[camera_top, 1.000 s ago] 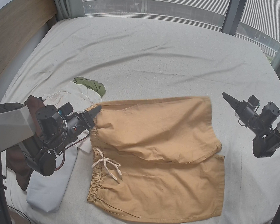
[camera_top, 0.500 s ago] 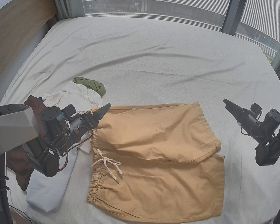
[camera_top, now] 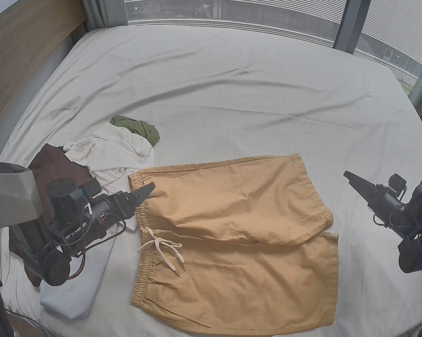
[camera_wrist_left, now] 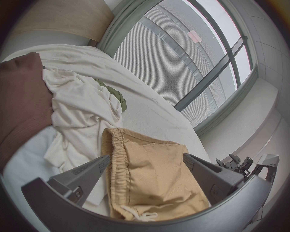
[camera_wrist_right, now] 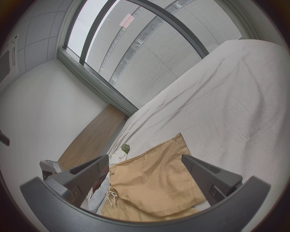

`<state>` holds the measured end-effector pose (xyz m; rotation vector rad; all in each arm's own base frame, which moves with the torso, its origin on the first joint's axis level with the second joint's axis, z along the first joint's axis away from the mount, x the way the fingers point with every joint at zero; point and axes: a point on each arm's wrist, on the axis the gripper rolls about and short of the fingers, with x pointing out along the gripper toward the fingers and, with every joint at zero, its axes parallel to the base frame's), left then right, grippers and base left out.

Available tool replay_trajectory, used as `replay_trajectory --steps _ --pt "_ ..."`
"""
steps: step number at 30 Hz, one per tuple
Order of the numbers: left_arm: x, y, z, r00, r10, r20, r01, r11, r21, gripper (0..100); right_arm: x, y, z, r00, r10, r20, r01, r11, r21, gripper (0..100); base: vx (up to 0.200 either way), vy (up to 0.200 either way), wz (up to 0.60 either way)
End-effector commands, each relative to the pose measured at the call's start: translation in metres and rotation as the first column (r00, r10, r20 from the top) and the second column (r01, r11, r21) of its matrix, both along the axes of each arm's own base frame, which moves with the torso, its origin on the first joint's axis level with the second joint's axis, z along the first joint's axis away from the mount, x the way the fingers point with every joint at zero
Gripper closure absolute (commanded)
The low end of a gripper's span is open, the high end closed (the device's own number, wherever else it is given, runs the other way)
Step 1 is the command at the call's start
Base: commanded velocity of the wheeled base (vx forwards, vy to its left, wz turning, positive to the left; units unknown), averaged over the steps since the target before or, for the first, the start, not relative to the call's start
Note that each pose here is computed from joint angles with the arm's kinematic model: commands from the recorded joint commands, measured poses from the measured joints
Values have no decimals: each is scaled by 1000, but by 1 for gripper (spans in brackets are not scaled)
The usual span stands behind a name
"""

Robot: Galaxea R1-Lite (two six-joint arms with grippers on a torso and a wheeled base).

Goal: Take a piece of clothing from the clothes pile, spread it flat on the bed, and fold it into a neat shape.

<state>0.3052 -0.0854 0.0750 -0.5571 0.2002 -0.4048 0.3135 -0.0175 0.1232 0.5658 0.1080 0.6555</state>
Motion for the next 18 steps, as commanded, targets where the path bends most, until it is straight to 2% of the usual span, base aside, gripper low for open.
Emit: replay_trajectory --steps 1,4,7,9,11,14,15,18 --pt "-28 11 23 999 -27 36 27 1000 -10 0 -26 4 9 1000 -8 6 8 1000 -12 0 0 0 0" --pt "-49 21 25 995 -102 11 102 995 -4 0 -39 5 2 999 -7 -36 6 1000 -12 0 0 0 0" --pt "-69 26 23 978 -205 -26 205 979 -11 0 -41 3 2 1000 -18 -23 17 999 -35 0 0 0 0" --pt "-72 26 22 974 -226 -35 226 974 -13 0 -41 2 2 1000 -23 -17 22 999 -43 0 0 0 0" --pt "-78 29 14 958 -281 -54 283 958 35 0 -45 -3 -5 999 -41 -35 39 997 -62 0 0 0 0" --pt "-80 30 9 956 -288 -62 292 954 70 0 -47 -4 -7 998 -43 -38 40 997 -70 0 0 0 0" --pt "-83 31 -8 948 -296 -115 310 942 129 0 -48 -4 -10 998 -45 -41 42 996 -82 0 0 0 0" --pt "-91 33 -20 939 -302 -167 329 930 164 0 -46 -5 -12 998 -47 -49 43 996 -82 0 0 0 0"
